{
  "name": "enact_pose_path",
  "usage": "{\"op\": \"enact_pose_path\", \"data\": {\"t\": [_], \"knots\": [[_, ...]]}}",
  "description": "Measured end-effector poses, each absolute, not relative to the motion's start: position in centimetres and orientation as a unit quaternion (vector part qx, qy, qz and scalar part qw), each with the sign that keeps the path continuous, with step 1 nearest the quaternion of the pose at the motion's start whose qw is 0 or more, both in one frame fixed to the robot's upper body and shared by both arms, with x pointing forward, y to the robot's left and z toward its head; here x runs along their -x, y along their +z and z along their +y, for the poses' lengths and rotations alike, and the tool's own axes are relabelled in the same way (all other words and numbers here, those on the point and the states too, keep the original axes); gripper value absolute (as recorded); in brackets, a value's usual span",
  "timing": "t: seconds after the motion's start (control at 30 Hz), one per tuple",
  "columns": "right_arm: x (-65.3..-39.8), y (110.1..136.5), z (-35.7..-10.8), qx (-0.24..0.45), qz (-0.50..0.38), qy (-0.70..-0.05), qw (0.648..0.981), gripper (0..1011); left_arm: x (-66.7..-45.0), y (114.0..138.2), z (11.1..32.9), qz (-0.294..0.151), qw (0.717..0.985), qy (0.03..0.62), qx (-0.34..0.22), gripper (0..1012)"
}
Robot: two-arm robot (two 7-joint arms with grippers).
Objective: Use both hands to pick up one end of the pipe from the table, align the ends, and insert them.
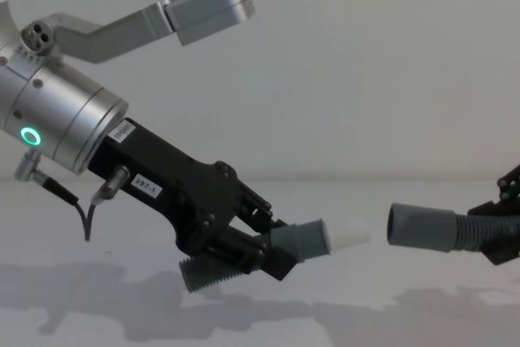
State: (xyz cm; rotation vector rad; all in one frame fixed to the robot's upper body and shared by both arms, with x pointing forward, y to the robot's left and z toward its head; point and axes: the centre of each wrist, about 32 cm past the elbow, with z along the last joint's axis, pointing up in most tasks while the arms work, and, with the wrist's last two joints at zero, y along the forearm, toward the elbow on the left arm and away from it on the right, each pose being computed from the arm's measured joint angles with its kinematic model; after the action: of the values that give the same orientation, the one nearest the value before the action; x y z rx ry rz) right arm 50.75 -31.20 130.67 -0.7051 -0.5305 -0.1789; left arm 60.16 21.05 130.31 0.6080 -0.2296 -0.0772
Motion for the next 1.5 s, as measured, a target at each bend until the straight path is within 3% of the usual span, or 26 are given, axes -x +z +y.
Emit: {"op": "enact_pose_path", "data": {"t": [1.5], "knots": [[-51.0, 131.3, -29.2, 0.362, -0.265, -0.078, 0.891, 271, -60.8, 130.0, 21.3, -0.108, 0.945, -0.04, -0.306, 364]]}}
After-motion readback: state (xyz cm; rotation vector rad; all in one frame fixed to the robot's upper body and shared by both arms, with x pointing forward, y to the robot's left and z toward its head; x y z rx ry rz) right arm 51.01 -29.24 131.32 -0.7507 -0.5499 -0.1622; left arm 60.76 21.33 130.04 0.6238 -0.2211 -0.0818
